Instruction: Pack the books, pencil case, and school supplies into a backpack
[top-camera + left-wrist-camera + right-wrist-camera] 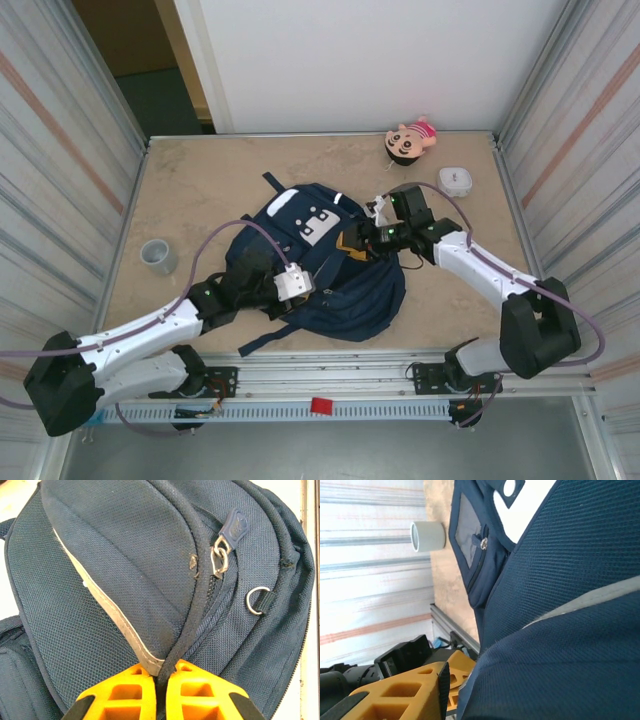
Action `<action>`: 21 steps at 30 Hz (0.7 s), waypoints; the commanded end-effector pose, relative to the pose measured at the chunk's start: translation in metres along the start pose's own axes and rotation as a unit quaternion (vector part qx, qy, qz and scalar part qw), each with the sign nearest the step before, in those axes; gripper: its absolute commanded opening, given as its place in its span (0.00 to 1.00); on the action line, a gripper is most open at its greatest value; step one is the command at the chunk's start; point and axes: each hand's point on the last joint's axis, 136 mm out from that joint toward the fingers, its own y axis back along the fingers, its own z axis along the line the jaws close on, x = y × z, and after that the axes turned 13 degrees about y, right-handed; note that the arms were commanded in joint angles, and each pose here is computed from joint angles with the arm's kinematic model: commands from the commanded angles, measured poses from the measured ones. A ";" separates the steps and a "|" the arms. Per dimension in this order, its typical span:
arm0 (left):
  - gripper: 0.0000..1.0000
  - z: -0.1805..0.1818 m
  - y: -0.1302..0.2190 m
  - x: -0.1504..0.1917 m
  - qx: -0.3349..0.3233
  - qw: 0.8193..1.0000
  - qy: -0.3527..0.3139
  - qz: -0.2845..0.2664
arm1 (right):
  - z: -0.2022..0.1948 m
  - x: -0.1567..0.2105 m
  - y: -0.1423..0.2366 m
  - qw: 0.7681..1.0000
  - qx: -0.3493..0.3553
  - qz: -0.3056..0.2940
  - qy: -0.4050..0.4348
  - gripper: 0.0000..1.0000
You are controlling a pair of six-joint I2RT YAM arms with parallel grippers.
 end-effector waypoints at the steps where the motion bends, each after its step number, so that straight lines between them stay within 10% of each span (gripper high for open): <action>1: 0.00 0.001 0.001 -0.002 0.003 1.000 0.012 -0.011 | -0.003 -0.002 0.019 0.999 0.031 -0.036 0.011 0.38; 14: 0.00 -0.002 -0.003 -0.013 0.020 0.999 0.031 -0.033 | 0.003 0.016 0.074 0.963 0.151 -0.138 0.173 0.42; 21: 0.00 -0.013 -0.005 -0.021 0.067 0.996 0.046 -0.030 | 0.021 0.045 0.050 0.931 0.139 -0.083 0.326 0.48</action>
